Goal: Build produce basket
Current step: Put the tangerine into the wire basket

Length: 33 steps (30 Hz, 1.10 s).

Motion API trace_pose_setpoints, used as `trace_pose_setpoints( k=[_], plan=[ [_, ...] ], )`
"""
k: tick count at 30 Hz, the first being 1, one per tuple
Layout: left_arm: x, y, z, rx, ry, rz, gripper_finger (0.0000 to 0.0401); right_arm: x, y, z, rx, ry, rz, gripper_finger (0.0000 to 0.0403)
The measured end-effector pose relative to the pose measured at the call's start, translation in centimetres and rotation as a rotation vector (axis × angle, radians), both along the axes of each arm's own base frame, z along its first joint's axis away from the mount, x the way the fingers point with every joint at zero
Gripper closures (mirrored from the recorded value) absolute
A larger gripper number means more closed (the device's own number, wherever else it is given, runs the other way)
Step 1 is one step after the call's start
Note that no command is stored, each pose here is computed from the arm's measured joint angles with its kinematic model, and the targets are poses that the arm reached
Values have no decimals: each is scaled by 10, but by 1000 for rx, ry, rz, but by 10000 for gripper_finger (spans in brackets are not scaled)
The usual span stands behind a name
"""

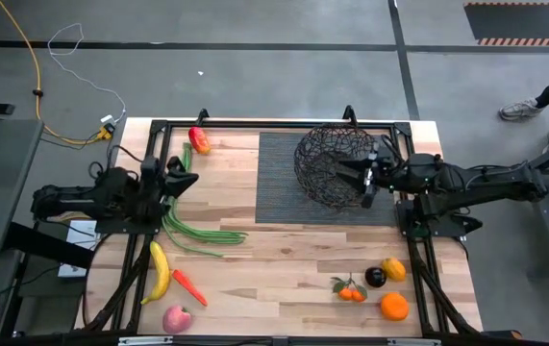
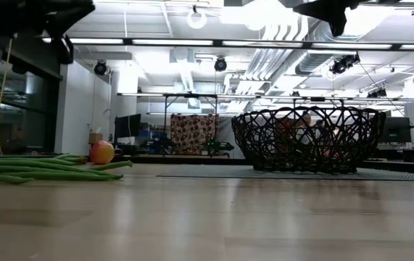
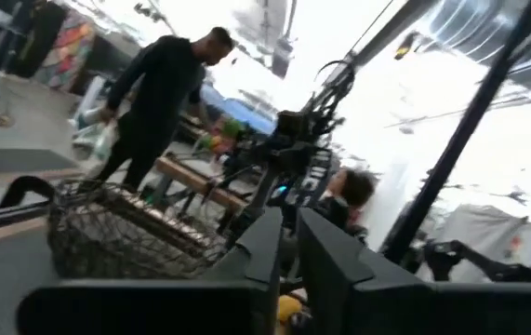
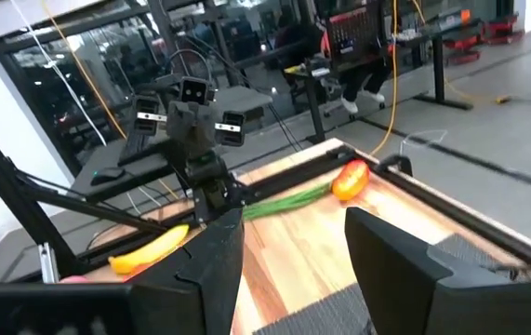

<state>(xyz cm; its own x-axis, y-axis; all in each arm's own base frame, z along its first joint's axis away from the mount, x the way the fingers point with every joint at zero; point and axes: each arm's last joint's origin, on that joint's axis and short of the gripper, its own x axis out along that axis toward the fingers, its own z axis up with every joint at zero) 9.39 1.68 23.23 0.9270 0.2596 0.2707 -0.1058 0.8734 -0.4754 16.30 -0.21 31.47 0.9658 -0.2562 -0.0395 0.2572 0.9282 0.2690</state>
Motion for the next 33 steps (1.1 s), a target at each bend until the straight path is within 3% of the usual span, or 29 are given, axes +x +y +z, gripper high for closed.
trace_pose_setpoints(
  k=[12,16,25,29,33],
  plan=[
    [20,3,100,99,168,33,182,0,1,7,-45,-61,26,222],
    [24,3,118,147,192,37,143,0,1,7,-39,-63,26,222],
    [25,4,122,164,190,46,133,0,1,8,-14,-76,26,222],
    [25,4,122,163,190,52,133,0,2,11,67,-119,55,222],
    [25,4,122,163,190,52,133,4,6,24,107,16,136,222]
  ],
)
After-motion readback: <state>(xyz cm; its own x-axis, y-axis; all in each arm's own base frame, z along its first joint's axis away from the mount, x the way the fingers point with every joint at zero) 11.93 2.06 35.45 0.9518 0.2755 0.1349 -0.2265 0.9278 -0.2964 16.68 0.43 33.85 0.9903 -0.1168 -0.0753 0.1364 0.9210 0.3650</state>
